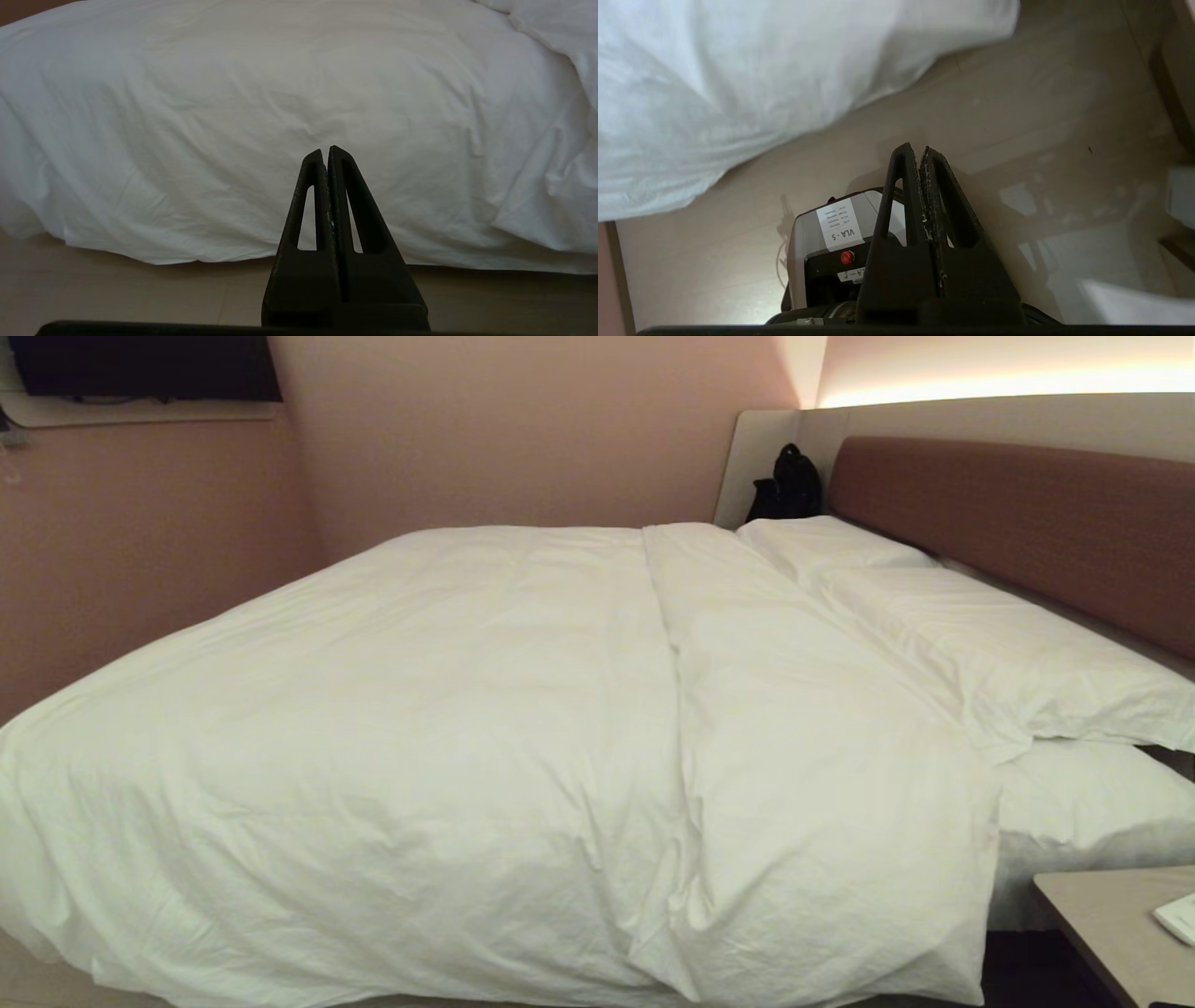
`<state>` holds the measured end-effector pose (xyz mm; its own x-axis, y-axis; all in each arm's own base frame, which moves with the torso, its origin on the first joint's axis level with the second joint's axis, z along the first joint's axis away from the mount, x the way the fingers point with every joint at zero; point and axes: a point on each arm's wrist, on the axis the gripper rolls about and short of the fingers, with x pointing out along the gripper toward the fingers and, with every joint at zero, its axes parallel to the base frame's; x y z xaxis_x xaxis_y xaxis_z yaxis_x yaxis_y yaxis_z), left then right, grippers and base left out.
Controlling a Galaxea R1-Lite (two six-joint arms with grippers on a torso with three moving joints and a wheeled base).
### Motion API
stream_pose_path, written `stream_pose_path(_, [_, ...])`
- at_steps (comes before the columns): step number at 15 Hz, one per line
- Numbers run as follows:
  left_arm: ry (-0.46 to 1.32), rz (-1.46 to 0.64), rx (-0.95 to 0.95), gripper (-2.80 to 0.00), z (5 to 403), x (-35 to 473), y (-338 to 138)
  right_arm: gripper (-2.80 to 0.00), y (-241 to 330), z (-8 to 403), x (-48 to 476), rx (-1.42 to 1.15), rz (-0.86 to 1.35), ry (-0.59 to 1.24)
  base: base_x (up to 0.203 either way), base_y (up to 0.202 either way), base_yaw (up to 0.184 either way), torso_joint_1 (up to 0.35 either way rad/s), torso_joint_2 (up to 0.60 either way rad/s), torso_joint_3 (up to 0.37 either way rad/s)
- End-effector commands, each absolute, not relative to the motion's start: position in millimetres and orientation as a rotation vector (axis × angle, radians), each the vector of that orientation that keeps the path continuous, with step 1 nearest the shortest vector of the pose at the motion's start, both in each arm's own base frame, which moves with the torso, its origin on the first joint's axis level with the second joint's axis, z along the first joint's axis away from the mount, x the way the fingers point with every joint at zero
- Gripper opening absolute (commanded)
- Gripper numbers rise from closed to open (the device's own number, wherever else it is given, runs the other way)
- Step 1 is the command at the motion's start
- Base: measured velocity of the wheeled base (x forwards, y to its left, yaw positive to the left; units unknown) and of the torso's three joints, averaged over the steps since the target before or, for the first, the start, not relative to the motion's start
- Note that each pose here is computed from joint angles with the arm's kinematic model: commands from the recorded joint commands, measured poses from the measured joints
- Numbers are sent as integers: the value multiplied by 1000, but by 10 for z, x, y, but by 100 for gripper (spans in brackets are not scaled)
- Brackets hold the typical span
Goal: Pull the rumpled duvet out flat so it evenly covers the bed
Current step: Flatten the corners of the folded blanket
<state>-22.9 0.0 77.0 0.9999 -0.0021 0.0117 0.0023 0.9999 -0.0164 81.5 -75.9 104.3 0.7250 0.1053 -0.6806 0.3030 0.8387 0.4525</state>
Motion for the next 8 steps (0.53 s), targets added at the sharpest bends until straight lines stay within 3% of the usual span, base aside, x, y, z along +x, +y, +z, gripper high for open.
stream_pose_path(1, [-12, -2, -17, -280, 770, -229, 0, -280, -758, 1037, 815, 582, -111, 764, -196, 0, 3, 2, 2, 7])
stream_pose_path(6, [-14, -2, -17, -280, 772, -229, 0, -280, -760, 1038, 818, 580, -111, 764, -182, 0, 1, 2, 1, 3])
stream_pose_path(8, [-14, -2, -15, -280, 772, -229, 0, -280, -762, 1037, 819, 581, -111, 764, 0, 0, 0, 0, 0, 0])
